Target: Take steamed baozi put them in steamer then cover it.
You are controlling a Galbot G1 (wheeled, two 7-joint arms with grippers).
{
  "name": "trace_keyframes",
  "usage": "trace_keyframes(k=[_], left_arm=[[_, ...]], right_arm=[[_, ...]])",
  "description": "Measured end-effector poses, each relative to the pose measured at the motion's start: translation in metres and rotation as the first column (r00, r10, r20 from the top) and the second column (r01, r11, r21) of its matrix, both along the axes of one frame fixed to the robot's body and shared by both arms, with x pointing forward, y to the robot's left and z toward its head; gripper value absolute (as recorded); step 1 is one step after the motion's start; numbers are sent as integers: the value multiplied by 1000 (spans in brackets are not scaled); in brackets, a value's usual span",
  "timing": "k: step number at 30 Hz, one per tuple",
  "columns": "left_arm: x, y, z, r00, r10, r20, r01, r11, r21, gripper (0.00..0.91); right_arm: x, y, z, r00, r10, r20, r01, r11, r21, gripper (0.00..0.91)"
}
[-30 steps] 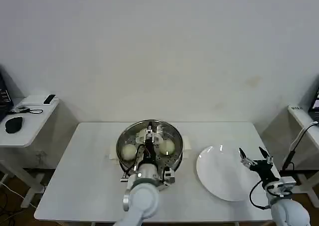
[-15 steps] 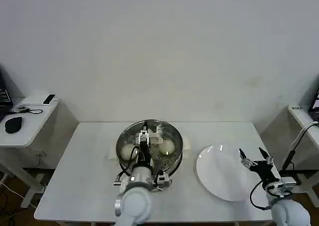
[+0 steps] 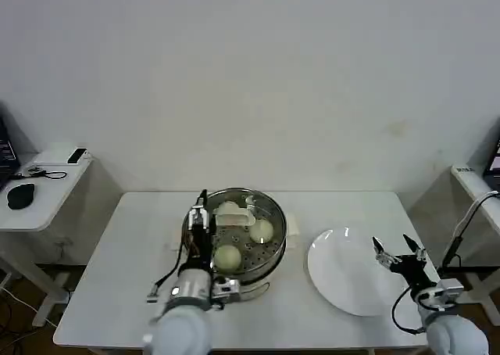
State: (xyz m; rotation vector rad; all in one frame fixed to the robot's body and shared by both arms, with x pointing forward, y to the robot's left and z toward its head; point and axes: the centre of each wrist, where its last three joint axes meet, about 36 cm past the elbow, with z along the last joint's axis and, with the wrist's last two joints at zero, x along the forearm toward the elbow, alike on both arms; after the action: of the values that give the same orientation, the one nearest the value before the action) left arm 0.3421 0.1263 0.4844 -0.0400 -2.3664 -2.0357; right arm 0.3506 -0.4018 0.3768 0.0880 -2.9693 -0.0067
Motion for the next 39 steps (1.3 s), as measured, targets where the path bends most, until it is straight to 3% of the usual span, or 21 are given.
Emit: trace_keyframes(k=[5, 11, 17, 25, 34, 39], left_arm=[[-12, 28, 12, 1000, 15, -7, -16, 996, -84, 907], [-19, 68, 9, 1000, 28, -15, -31, 965, -259, 907], [-25, 114, -15, 998, 34, -44, -50, 892, -449, 907], [-43, 152, -55, 990, 78, -114, -134, 738, -661, 907], [-66, 179, -85, 968, 145, -207, -253, 580, -775, 907], [-78, 186, -93, 959, 163, -232, -283, 520, -806, 907]], right_arm=[[1, 10, -1, 1000, 6, -3, -6, 1000, 14, 907], [2, 24, -1, 1000, 19, 4, -19, 1000, 19, 907], [1, 42, 1, 999, 39, 4, -39, 998, 39, 907], [1, 64, -6, 998, 54, -17, -53, 996, 68, 907], [-3, 85, -14, 997, 67, -43, -64, 995, 80, 907], [-7, 88, -15, 997, 61, -47, -58, 996, 62, 907]])
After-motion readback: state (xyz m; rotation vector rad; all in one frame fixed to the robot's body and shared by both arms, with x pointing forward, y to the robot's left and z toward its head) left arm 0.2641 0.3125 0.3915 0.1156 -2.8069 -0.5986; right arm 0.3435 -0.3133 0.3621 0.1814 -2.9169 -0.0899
